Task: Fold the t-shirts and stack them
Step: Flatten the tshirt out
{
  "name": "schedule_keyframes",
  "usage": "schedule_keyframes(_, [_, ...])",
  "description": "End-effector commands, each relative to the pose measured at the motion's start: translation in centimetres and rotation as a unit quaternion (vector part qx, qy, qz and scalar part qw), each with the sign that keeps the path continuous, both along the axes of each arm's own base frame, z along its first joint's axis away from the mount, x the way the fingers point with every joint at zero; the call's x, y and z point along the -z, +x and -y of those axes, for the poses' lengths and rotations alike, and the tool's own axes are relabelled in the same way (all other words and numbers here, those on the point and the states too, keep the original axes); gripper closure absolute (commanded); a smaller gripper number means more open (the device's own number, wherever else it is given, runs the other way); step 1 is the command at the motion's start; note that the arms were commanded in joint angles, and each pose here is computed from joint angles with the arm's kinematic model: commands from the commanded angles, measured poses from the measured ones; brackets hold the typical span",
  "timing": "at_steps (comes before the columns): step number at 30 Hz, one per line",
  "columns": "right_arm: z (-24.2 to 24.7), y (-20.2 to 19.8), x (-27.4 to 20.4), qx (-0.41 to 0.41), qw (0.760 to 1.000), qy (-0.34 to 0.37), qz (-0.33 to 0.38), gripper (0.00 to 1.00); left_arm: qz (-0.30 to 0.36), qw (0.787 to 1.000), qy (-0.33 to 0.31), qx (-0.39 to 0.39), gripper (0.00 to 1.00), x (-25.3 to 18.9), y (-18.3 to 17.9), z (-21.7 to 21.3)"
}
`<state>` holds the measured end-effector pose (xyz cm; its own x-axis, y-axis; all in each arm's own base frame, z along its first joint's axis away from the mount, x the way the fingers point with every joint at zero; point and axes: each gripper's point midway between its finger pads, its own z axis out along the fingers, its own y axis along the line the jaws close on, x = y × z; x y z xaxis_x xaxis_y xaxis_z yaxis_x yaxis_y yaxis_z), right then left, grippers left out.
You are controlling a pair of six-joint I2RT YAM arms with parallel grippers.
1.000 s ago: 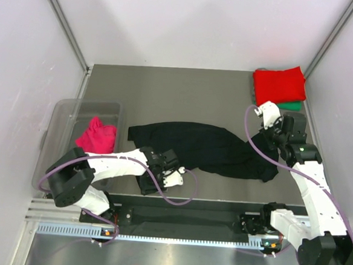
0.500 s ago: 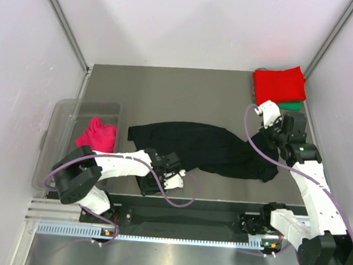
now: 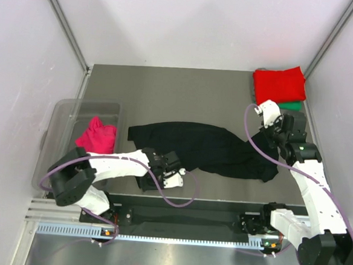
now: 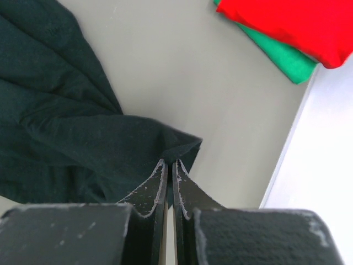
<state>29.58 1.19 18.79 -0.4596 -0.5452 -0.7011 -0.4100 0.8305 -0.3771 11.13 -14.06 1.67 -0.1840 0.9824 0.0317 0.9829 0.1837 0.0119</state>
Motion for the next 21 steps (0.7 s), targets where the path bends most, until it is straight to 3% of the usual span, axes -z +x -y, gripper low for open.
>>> schedule_keyframes(1, [0.7, 1.6, -5.5, 0.014, 0.997, -0.005, 0.08, 1.0, 0.102, 0.994, -0.038, 0.028, 1.0, -5.0, 3.5, 0.9])
schedule_keyframes(2, [0.7, 1.9, -7.5, 0.016, 0.995, -0.005, 0.101, 1.0, 0.141, 0.988, -0.061, 0.016, 1.0, -7.5, 5.3, 1.3])
schedule_keyframes(4, [1.2, 2.3, -9.5, 0.038, 0.992, -0.002, 0.118, 1.0, 0.148, 0.987, -0.058, 0.01, 1.0, -9.7, 6.9, 0.2])
schedule_keyframes(6, [1.4, 2.8, -13.0, 0.057, 0.987, 0.017, 0.15, 1.0, 0.217, 0.973, -0.081, 0.003, 1.0, -14.2, 10.2, -0.2])
schedule_keyframes(9, [1.7, 3.5, -16.5, 0.078, 0.981, 0.044, 0.169, 1.0, 0.343, 0.931, -0.125, -0.007, 1.0, -21.4, 14.3, -0.2])
schedule_keyframes(11, [2.1, 3.5, -19.9, 0.09, 0.975, 0.055, 0.195, 1.0, 0.44, 0.886, -0.143, -0.044, 1.0, -27.1, 17.2, -1.0])
schedule_keyframes(13, [2.8, 3.5, -23.1, 0.103, 0.968, 0.058, 0.222, 1.0, 0.496, 0.854, -0.14, -0.072, 1.0, -30.9, 18.7, -2.1])
schedule_keyframes(14, [3.2, 3.4, -24.3, 0.113, 0.964, 0.054, 0.235, 1.0, 0.533, 0.825, -0.158, -0.1, 1.0, -34.1, 19.7, -2.6])
schedule_keyframes(16, [4.4, 2.6, -28.2, 0.139, 0.948, 0.057, 0.281, 1.0, 0.571, 0.793, -0.16, -0.137, 1.0, -37.4, 20.2, -3.8])
schedule_keyframes(17, [4.9, 2.2, -29.4, 0.152, 0.941, 0.056, 0.296, 1.0, 0.601, 0.761, -0.182, -0.162, 1.0, -40.4, 20.4, -4.3])
schedule_keyframes(19, [6.5, 0.8, -32.6, 0.178, 0.921, 0.055, 0.343, 1.0, 0.629, 0.726, -0.202, -0.189, 1.0, -43.4, 20.2, -5.2])
schedule_keyframes(20, [7.1, 0.2, -33.7, 0.192, 0.912, 0.051, 0.359, 1.0, 0.657, 0.686, -0.228, -0.213, 1.0, -46.4, 19.7, -5.9])
schedule_keyframes(21, [7.6, -0.6, -34.8, 0.2, 0.903, 0.047, 0.378, 1.0, 0.667, 0.669, -0.24, -0.222, 1.0, -47.8, 19.4, -6.4])
